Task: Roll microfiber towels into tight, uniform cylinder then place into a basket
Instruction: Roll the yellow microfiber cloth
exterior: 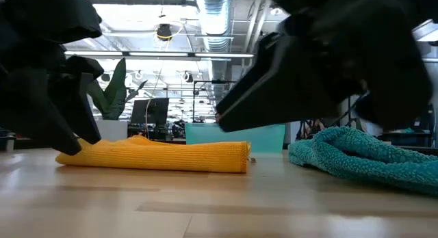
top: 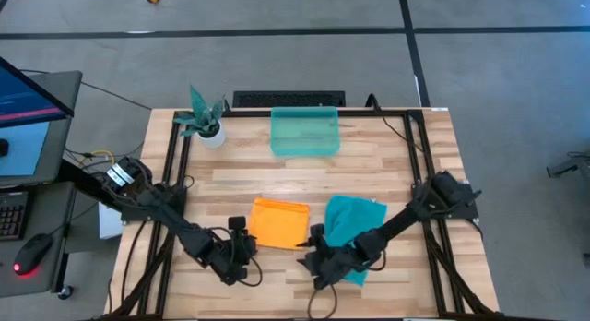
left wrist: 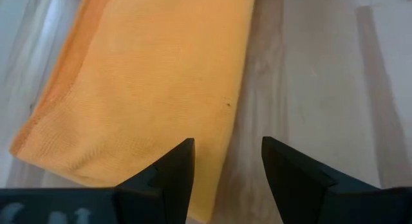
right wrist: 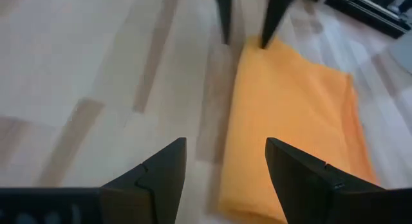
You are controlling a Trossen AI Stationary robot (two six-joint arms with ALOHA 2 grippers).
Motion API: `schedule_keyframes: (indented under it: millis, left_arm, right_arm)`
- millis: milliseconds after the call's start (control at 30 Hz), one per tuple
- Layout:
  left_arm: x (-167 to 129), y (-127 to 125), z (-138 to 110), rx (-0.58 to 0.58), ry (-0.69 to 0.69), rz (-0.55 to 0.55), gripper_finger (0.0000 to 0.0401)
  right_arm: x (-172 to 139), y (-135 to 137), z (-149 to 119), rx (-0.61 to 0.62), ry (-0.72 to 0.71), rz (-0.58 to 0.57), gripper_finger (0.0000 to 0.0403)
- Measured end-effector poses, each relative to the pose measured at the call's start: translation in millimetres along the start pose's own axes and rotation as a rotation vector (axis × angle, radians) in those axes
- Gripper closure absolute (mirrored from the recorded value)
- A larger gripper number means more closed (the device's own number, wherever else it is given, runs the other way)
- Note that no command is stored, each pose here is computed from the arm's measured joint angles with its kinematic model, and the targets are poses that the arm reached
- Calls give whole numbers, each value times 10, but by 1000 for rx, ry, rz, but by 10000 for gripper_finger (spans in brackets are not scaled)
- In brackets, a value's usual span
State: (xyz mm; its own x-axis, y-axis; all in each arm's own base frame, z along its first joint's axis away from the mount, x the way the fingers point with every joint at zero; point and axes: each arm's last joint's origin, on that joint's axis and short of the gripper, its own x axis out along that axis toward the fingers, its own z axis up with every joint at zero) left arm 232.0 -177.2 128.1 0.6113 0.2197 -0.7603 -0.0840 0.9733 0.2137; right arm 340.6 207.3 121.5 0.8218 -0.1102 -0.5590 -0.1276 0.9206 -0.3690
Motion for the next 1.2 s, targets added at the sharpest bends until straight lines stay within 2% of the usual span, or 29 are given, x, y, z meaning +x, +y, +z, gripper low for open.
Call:
schedule_keyframes:
  millis: [133, 300, 467, 667, 1067, 1200]
  left_arm:
    - [-15, -10, -23, 29, 9, 2, 228]
    - [-17, 39, -80, 68, 52, 59, 228]
    - [-18, 52, -75, 93, 31, 97, 228]
    - [-17, 53, -76, 94, 33, 95, 228]
    - [-16, 38, -86, 89, 70, 41, 228]
    - [-16, 37, -86, 88, 71, 38, 228]
  right_arm:
    - [87, -50, 3, 21, 18, 1, 168]
    - [118, -102, -47, 61, 66, 0, 168]
    - [151, -166, -109, 88, 126, -6, 168]
    - [197, -236, -120, 136, 141, 25, 168]
    - [232, -202, -185, 165, 171, 47, 168]
    - [268, -164, -197, 177, 168, 90, 168]
